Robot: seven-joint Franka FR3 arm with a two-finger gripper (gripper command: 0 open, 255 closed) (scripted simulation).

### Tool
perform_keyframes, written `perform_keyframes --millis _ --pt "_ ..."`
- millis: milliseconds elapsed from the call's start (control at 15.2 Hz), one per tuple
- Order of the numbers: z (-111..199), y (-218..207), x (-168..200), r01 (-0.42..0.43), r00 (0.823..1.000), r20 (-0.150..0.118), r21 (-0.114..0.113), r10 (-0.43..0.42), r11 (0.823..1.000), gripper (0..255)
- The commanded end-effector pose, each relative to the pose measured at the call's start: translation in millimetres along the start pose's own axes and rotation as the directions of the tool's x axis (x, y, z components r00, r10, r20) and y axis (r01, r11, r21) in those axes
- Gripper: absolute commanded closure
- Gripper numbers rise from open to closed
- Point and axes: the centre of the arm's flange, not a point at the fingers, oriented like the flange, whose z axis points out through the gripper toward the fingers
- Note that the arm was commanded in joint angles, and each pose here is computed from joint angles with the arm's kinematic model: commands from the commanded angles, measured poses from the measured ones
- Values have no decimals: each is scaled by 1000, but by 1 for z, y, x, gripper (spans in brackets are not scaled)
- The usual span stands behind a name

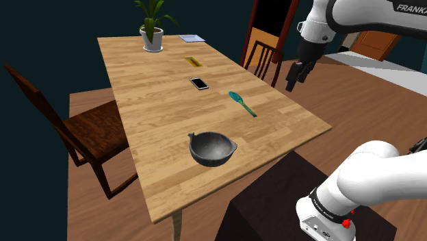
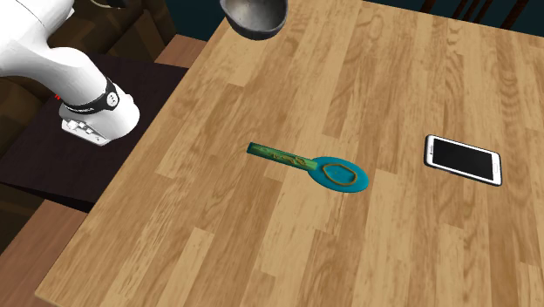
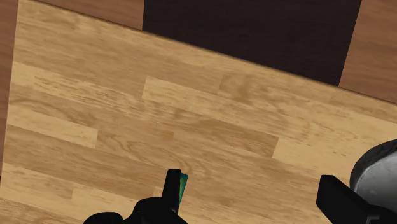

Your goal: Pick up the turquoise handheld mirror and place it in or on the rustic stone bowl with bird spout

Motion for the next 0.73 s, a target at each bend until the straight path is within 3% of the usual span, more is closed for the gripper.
perform_keyframes --millis 0,660 --pt "0 0 0 0 1000 0 0 0 1000 0" --pt "87 27 95 -86 996 -8 20 86 996 0"
